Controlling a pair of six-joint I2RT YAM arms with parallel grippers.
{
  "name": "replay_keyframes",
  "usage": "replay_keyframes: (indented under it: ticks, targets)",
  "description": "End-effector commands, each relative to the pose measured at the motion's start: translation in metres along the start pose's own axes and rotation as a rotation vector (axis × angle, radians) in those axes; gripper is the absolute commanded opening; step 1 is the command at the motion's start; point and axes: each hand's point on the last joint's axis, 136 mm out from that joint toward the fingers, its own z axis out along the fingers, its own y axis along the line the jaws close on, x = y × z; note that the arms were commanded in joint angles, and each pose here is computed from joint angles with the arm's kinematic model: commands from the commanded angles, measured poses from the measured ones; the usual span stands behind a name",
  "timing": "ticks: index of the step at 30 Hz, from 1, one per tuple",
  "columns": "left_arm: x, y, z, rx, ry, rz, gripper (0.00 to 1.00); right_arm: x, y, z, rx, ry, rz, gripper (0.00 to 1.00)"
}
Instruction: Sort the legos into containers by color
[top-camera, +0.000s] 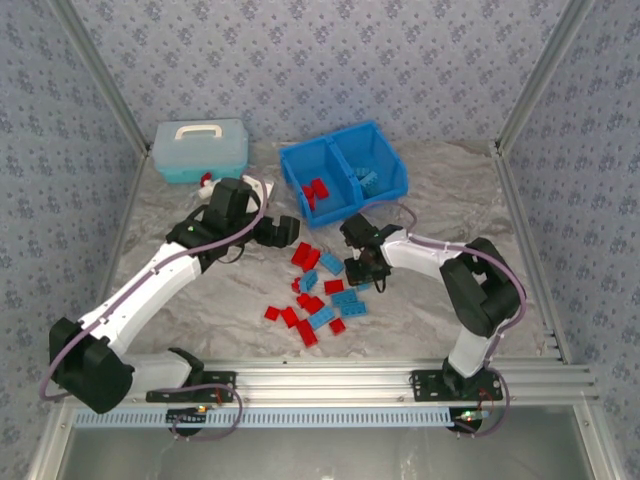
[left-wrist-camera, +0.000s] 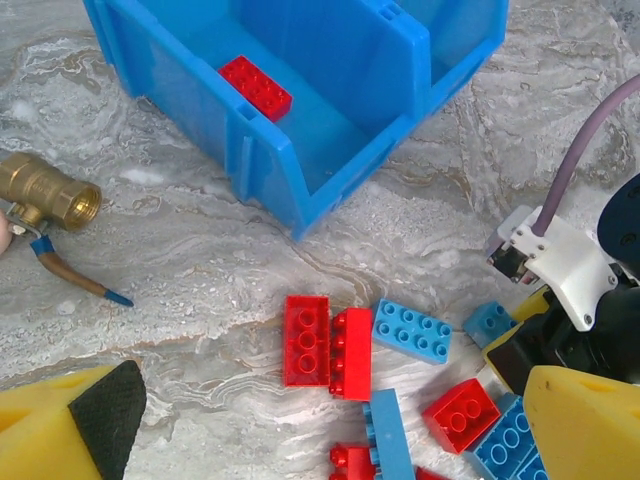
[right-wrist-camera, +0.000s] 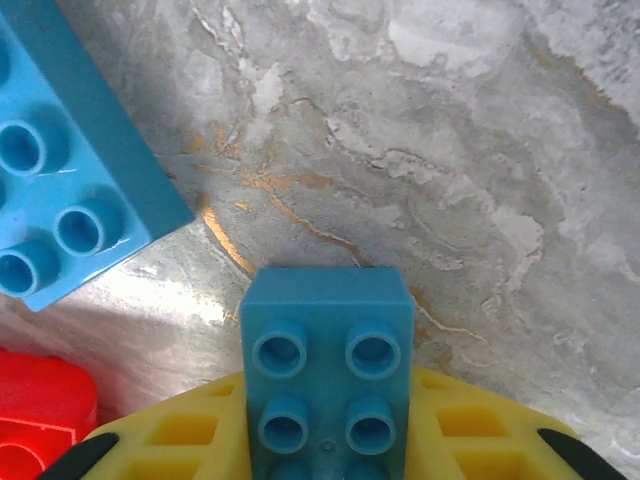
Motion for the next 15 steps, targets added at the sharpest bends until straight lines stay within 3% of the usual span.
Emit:
replay_keyframes:
  ticks: [1,6,10,15]
  targets:
    - [-0.006,-0.004,-0.001,0.011,-0.033,-0.011,0.99,-0.004,-0.011,-0.011,0.065,-0.025,0.03,0.28]
    - [-0.011,-0.013,-0.009,0.032,-0.069,-0.007,0.99,-0.048,-0.028,-0.083,0.072,-0.257,0.085,0.27]
    - [-0.009,-0.02,-0.013,0.038,-0.083,0.004,0.99,-0.113,-0.058,-0.147,0.096,-0.514,0.148,0.28]
    - [0.005,-0.024,-0.014,0.029,-0.052,0.023,0.99,-0.191,-0.1,-0.173,0.115,-0.65,0.202,0.29]
